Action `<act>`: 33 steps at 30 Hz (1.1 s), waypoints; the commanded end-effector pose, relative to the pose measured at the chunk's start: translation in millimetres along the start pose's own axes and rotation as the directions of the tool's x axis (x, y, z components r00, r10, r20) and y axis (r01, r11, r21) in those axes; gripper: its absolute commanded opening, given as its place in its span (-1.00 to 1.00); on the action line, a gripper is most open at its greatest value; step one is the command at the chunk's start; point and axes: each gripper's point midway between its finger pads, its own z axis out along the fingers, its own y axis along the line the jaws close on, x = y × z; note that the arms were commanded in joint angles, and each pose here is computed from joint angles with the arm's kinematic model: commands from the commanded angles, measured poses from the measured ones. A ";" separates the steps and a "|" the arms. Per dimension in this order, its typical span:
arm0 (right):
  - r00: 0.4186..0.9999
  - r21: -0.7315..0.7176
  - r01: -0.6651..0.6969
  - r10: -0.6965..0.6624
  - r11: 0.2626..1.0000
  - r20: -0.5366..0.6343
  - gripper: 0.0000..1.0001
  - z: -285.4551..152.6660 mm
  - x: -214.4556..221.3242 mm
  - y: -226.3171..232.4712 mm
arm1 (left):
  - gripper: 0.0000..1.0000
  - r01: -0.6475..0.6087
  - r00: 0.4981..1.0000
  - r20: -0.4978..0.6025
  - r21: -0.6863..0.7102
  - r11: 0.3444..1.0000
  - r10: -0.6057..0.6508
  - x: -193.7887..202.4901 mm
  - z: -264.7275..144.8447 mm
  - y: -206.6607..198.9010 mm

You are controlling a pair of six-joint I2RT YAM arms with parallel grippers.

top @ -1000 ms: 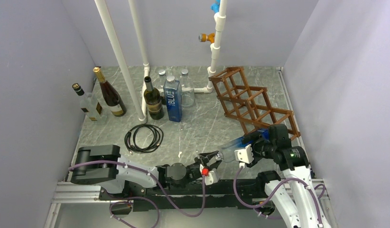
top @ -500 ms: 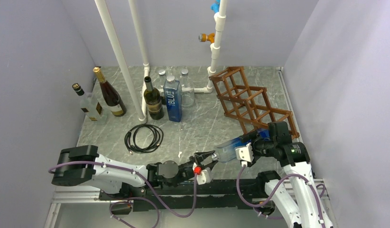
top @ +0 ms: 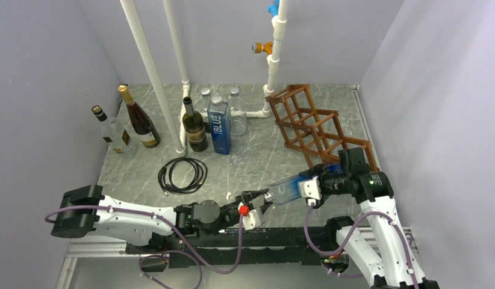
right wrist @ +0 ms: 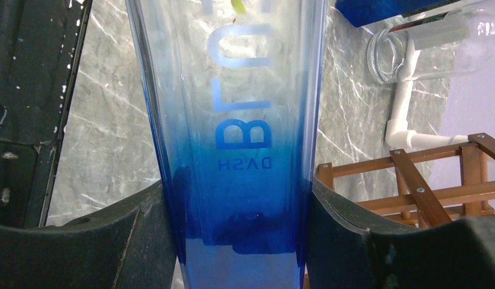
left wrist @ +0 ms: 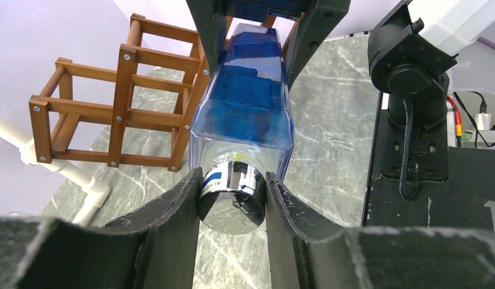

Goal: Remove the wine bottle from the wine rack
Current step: Pick up the wine bottle from the wine rack.

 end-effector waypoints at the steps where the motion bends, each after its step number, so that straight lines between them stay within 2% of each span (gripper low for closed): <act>1: 0.985 0.065 0.007 -0.018 0.998 0.173 -0.46 -6.9 -42.5 -25.8 | -1.00 0.097 0.992 0.087 -0.047 0.994 -0.092 -46.0 1.4 20.1; 16: 0.952 0.040 -0.121 0.104 0.992 0.287 -0.47 -1.5 -61.4 -40.6 | -1.00 0.172 0.984 0.039 -0.021 0.985 -0.172 -68.0 -5.4 27.4; 30: 0.900 0.027 -0.279 0.251 0.960 0.356 -0.49 16.2 -55.7 -38.4 | -1.00 0.183 0.982 -0.043 -0.072 0.980 -0.186 -58.6 -8.0 35.3; 33: 0.884 0.025 -0.324 0.293 0.946 0.365 -0.49 20.0 -52.9 -39.3 | -0.82 0.206 0.976 -0.056 -0.088 0.975 -0.211 -57.4 -8.2 38.1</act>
